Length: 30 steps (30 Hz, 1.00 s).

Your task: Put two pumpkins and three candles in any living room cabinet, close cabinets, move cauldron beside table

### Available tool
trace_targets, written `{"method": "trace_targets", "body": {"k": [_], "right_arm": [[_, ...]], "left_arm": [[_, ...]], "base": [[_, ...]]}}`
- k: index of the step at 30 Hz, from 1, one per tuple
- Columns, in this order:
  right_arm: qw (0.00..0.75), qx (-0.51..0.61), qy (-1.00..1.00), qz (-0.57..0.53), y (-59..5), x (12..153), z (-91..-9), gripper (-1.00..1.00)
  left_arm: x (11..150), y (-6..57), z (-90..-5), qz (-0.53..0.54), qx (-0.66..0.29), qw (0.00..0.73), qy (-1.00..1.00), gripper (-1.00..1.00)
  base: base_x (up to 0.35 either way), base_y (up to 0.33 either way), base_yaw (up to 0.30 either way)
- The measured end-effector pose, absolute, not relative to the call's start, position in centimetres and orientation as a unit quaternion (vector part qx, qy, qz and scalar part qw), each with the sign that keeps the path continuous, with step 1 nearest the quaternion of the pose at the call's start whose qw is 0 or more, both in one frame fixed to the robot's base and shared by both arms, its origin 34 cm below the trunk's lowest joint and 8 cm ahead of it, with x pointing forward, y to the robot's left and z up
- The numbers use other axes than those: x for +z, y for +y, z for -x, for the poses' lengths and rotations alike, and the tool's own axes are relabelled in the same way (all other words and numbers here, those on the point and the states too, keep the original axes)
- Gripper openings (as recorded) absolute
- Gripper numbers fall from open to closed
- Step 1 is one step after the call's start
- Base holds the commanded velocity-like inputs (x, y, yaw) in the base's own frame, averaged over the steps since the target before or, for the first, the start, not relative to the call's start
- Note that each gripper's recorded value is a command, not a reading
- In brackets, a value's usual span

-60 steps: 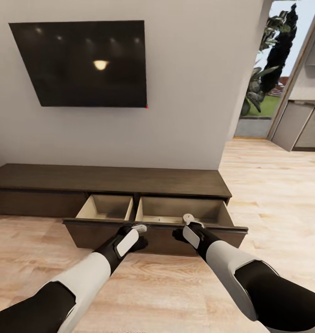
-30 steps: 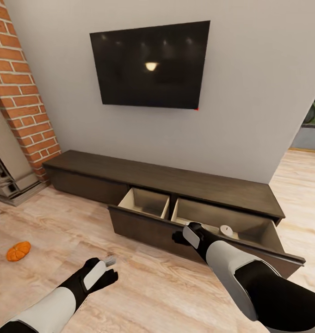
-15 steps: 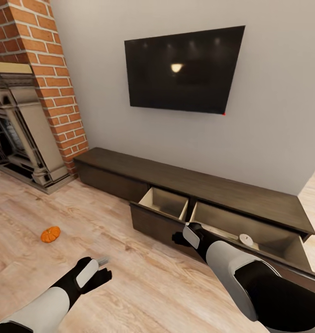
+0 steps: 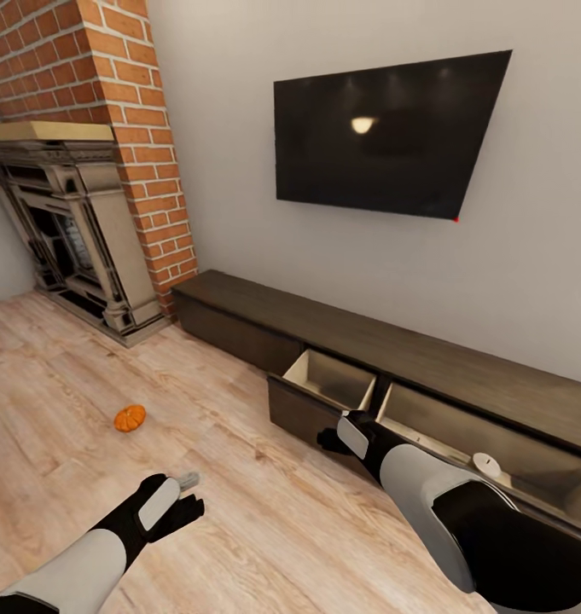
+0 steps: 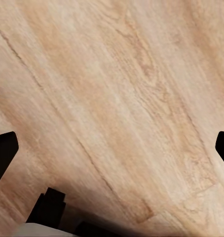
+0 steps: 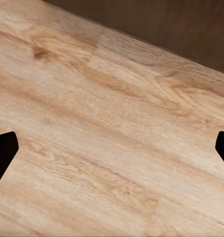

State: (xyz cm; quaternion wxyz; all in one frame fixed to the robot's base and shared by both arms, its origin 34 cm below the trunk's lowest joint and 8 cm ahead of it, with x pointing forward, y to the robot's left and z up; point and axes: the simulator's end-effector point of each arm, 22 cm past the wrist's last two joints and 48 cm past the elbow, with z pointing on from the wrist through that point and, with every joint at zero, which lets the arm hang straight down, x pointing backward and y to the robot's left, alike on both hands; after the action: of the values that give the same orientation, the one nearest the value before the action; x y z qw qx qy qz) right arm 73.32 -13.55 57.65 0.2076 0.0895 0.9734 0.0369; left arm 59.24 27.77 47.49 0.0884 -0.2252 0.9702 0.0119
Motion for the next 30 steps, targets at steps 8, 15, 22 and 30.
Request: {"method": "trace_targets", "body": {"k": [8,15,22,30], "right_arm": [[0.203,0.035,0.975,-0.089,-13.6,58.5,-72.8,1.0],[0.203,0.036,0.975,-0.089,-13.6,59.4,-72.9,1.0],[0.203,0.035,0.975,-0.089,-13.6,59.4,-72.9,1.0],[0.203,0.033,0.975,-0.089,-13.6,59.4,-72.9,1.0]], "left_arm": [[49.0,28.2,-59.4,0.231,0.012,0.088,0.969,1.0],[50.0,28.2,-59.6,0.232,0.012,0.089,0.969,1.0],[50.0,28.2,-59.5,0.231,0.012,0.088,0.969,1.0],[50.0,28.2,-59.5,0.232,0.011,0.088,0.969,1.0]], "base": [[0.0,0.0,0.007],[0.0,0.0,0.0],[0.0,0.0,0.003],[0.0,0.0,0.219]]}}
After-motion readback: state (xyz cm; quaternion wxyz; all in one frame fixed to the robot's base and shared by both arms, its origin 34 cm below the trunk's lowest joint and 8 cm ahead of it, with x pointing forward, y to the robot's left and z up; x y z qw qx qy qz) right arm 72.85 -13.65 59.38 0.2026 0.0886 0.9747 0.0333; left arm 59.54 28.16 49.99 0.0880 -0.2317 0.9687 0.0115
